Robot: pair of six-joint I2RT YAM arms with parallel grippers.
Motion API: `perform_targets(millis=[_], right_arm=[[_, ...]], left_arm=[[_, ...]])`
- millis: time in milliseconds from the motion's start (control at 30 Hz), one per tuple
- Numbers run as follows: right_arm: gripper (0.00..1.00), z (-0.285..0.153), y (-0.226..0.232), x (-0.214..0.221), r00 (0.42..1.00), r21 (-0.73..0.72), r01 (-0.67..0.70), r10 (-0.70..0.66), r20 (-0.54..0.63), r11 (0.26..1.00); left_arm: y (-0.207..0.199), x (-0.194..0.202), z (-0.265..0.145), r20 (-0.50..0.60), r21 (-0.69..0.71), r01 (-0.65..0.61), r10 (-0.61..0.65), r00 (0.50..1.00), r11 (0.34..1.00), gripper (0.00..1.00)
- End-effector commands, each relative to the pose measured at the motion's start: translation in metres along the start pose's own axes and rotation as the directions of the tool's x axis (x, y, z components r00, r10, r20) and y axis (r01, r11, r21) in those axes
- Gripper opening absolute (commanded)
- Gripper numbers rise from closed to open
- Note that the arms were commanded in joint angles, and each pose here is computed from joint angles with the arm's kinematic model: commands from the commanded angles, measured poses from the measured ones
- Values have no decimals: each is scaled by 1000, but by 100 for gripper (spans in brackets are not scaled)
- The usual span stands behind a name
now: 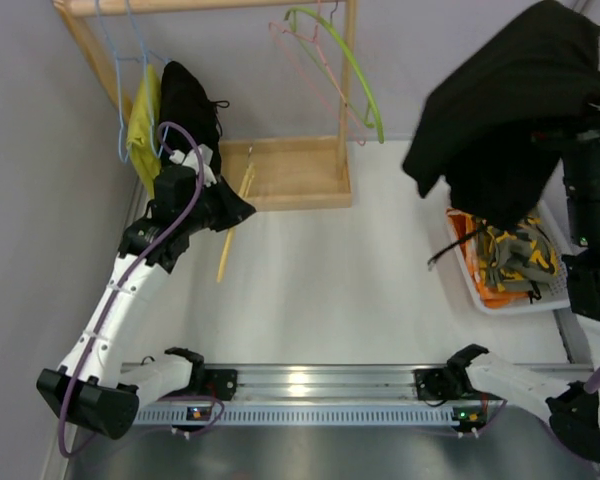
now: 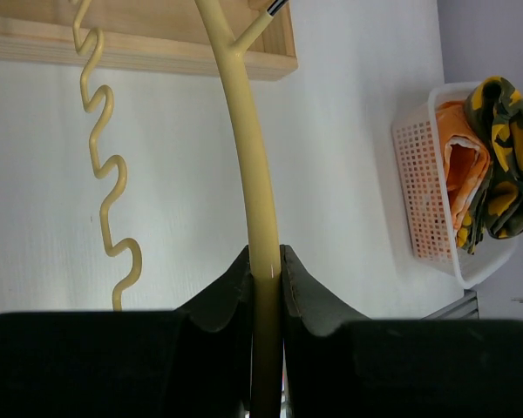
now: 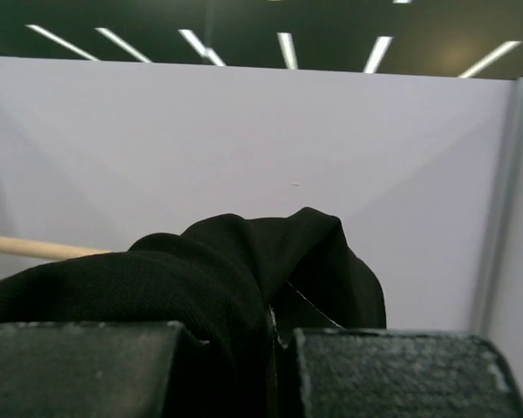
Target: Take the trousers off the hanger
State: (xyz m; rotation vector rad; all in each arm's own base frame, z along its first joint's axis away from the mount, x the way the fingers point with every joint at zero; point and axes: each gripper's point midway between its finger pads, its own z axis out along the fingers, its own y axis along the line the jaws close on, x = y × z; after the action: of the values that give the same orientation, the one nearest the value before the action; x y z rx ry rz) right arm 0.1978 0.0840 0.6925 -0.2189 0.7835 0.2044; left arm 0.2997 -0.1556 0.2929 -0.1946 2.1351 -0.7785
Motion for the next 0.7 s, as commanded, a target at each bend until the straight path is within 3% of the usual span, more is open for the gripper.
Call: perform_targets(millis=[0,200,333,567,667], right_arm=[[0,-26,-48,-44,992,180,43,-63,109,983],[0,-87,-104,-34,957,438,287,-269,-103,852],[0,-133,-142,-25,895,597,447,-341,-290,666],[0,-156,-162,-6,784,594,621,-417,-460,512],[0,-140,-169,3,772,588,636,-418,-479,500]], left_arm=[[-21,-18,-13,92,94,-65,56,994,994,0],[-27,-19,-12,82,116,-60,51,995,991,0],[-28,-18,-9,69,122,-58,50,996,991,0],[-30,-18,-4,54,134,-44,37,998,990,0],[-31,-19,-3,54,137,-41,33,998,990,0]])
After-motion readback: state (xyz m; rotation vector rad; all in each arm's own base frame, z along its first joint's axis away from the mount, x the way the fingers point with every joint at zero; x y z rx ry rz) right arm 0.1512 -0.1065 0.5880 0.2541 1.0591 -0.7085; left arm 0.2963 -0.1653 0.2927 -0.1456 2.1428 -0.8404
